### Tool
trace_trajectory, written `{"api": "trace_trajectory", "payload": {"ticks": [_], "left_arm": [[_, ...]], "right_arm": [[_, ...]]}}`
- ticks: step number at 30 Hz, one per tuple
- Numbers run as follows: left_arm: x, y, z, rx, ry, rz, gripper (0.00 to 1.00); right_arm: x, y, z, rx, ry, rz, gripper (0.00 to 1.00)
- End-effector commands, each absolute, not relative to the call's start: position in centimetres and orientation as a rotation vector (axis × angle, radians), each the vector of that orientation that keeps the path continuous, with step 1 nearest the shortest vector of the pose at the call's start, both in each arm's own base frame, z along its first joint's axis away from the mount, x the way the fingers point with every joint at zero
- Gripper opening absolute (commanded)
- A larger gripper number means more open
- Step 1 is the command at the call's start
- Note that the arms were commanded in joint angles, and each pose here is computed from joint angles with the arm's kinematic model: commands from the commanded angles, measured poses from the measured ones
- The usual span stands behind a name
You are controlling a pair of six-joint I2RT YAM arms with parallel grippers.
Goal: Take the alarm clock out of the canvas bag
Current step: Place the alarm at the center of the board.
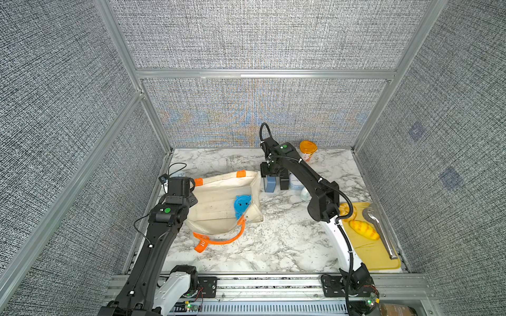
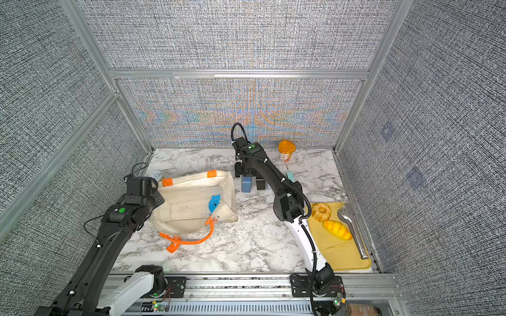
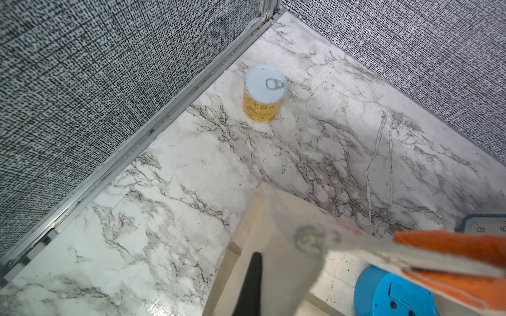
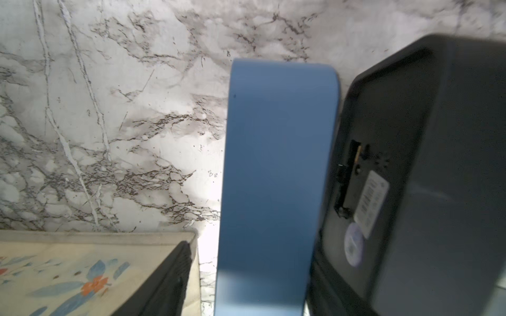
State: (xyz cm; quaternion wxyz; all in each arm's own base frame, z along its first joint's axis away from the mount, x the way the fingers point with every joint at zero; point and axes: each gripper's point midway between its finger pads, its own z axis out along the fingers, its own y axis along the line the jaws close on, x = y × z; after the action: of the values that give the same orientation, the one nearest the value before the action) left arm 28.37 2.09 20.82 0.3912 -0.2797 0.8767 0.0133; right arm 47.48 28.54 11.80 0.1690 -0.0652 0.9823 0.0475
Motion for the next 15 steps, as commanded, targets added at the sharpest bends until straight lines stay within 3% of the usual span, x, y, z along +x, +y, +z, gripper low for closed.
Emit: {"api": "trace_trajectory", "payload": {"ticks": [1,10,15], "left_arm": [[29.5,1.3,22.2,-0.625,2.184,-0.024,0.00],[29.4,-0.5,22.6,-0.549,2.170,-0.154,0.00],[28.7,-0.2,23.0,-0.564,2.177,-0.141,0.00]], "right_arm": [[47.4,27.4,14.4,-0.179,2.746,0.079,0.69],[46.3,26.0,23.5,-0.189,2.566,0.096,0.71],[41.5,31.3,33.8,-0.493,2.281,0.304,0.70]]}}
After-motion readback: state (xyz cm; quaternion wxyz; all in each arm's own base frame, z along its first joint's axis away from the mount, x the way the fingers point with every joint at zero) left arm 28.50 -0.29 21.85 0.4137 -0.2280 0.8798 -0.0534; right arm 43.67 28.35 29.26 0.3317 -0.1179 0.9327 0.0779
